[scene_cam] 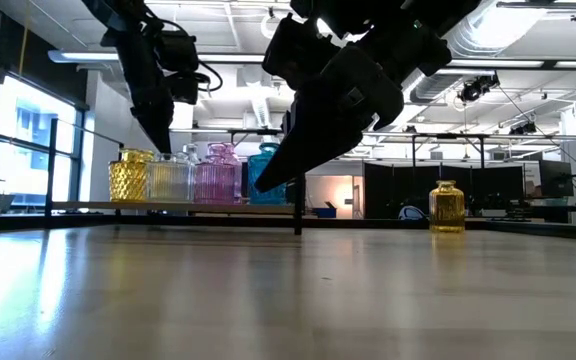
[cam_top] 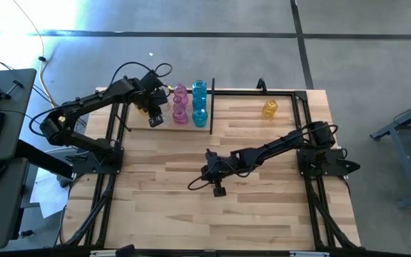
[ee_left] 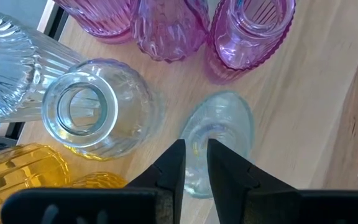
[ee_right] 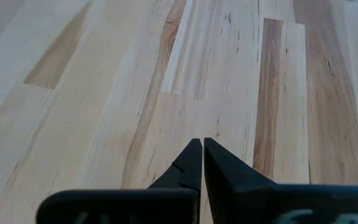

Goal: Sort vases onto shelf
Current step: Put the transparent flower vase aligned with the other transparent flower vase on the shelf, then put the yellow flower vase aligned with the other yellow flower vase on the shelf

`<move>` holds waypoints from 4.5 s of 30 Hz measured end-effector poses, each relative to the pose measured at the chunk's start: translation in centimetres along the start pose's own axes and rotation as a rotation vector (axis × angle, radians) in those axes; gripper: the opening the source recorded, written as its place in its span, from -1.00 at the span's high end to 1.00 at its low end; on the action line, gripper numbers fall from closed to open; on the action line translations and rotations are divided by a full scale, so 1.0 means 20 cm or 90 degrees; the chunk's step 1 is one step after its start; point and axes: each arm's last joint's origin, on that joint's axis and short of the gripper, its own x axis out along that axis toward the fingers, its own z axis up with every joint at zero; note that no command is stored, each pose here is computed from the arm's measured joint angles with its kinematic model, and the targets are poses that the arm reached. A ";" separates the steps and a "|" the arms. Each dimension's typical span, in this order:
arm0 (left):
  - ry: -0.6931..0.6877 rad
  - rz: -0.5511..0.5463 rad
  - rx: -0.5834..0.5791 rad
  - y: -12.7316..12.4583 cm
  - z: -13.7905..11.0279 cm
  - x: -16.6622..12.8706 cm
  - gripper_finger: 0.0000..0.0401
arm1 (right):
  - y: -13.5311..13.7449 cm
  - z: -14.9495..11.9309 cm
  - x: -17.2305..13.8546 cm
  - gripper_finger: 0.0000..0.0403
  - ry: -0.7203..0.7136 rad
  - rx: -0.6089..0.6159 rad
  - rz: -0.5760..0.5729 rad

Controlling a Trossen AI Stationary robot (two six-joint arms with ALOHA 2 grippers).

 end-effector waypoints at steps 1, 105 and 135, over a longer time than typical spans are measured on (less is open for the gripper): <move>0.000 0.000 0.000 0.00 0.00 0.00 0.72 | 0.00 0.00 0.00 1.00 0.000 0.000 0.000; -0.597 -0.104 -0.001 -0.49 -0.27 -0.07 1.00 | -0.12 -0.46 -0.79 1.00 -0.094 0.299 -0.487; -0.730 -0.160 -0.052 -0.54 -0.46 0.15 1.00 | -0.64 -0.84 -1.08 -0.37 -0.079 0.678 -0.800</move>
